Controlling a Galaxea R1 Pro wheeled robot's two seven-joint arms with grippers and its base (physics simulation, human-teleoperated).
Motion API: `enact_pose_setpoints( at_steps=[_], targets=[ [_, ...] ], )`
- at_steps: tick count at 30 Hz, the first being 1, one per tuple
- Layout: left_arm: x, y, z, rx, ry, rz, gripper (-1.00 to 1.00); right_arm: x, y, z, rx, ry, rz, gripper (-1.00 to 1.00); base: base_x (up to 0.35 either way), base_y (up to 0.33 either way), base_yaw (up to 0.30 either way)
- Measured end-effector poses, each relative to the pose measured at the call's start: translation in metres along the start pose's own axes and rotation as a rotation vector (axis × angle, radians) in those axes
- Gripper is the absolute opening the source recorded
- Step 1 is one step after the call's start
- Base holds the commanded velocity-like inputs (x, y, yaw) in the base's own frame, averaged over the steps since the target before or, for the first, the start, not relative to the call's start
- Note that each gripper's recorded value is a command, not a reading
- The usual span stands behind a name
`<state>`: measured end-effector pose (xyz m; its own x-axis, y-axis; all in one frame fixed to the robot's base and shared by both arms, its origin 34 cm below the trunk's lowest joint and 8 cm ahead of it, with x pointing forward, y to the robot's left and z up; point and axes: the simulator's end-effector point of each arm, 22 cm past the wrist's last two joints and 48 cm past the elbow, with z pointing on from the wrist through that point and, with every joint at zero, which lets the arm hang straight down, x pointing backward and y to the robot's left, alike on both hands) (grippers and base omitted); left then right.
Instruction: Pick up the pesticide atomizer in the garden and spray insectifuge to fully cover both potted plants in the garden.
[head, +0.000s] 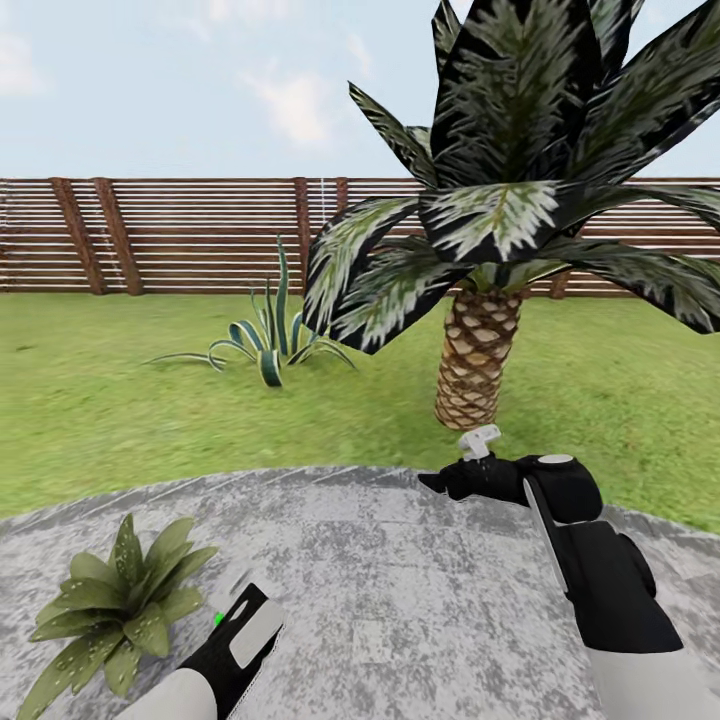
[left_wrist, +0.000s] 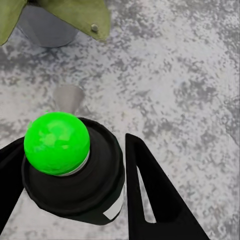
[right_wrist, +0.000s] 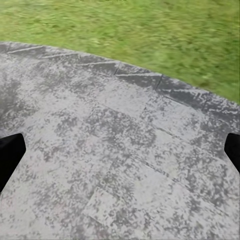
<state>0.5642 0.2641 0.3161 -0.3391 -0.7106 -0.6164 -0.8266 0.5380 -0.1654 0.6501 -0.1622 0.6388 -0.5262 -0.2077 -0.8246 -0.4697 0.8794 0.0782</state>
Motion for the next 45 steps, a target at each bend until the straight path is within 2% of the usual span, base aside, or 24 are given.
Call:
enact_pose_setpoints(
  at_steps=[6, 8, 11, 13, 14, 15, 18, 22, 25, 29, 31, 45],
  targets=[
    [-0.003, -0.004, -0.001, 0.007, -0.002, -0.007, -1.0, 0.0, 0.0, 0.0, 0.001, 0.001, 0.0, 1.0, 0.036, -0.003, 0.283],
    [-0.014, -0.018, -0.007, 0.031, -0.008, -0.044, -1.0, 0.0, 0.0, 0.0, 0.001, 0.001, 0.0, 1.0, 0.003, 0.0, 0.125],
    [-0.025, -0.036, -0.02, 0.083, -0.009, -0.095, -1.0, 0.001, 0.0, 0.0, 0.0, 0.001, -0.001, 1.0, 0.001, 0.0, 0.041],
    [-0.049, -0.058, -0.036, 0.168, -0.014, -0.112, -1.0, 0.002, 0.001, 0.0, -0.001, 0.001, 0.0, 1.0, 0.0, 0.0, 0.009],
    [-0.054, -0.061, -0.039, 0.187, -0.013, -0.116, -1.0, 0.002, 0.001, 0.0, -0.002, 0.002, 0.0, 1.0, 0.0, 0.0, 0.001],
    [-0.078, -0.067, -0.05, 0.214, -0.039, -0.137, -1.0, 0.003, 0.001, 0.0, -0.001, 0.002, -0.001, 1.0, 0.0, 0.0, 0.0],
    [-0.096, -0.066, -0.065, 0.222, -0.054, -0.169, -1.0, 0.002, 0.001, -0.001, 0.0, -0.001, -0.002, 1.0, 0.0, 0.0, 0.0],
    [-0.118, -0.064, -0.078, 0.236, -0.076, -0.18, -1.0, 0.0, 0.0, -0.003, 0.002, -0.006, -0.005, 1.0, 0.0, 0.0, 0.0],
    [-0.115, -0.059, -0.075, 0.222, -0.071, -0.175, -1.0, 0.0, 0.0, -0.003, 0.003, -0.006, -0.005, 1.0, 0.0, 0.0, 0.0],
    [-0.087, -0.04, -0.056, 0.151, -0.035, -0.165, -1.0, 0.0, 0.0, -0.003, 0.003, -0.006, -0.005, 1.0, 0.0, 0.0, 0.0],
    [-0.078, -0.032, -0.05, 0.123, -0.032, -0.176, -1.0, 0.0, 0.0, -0.003, 0.003, -0.006, -0.005, 1.0, 0.0, 0.0, 0.0],
    [-0.08, -0.027, -0.046, 0.112, -0.036, -0.194, -1.0, 0.0, 0.0, -0.003, 0.003, -0.007, -0.005, 1.0, 0.0, 0.0, 0.0]
  ],
)
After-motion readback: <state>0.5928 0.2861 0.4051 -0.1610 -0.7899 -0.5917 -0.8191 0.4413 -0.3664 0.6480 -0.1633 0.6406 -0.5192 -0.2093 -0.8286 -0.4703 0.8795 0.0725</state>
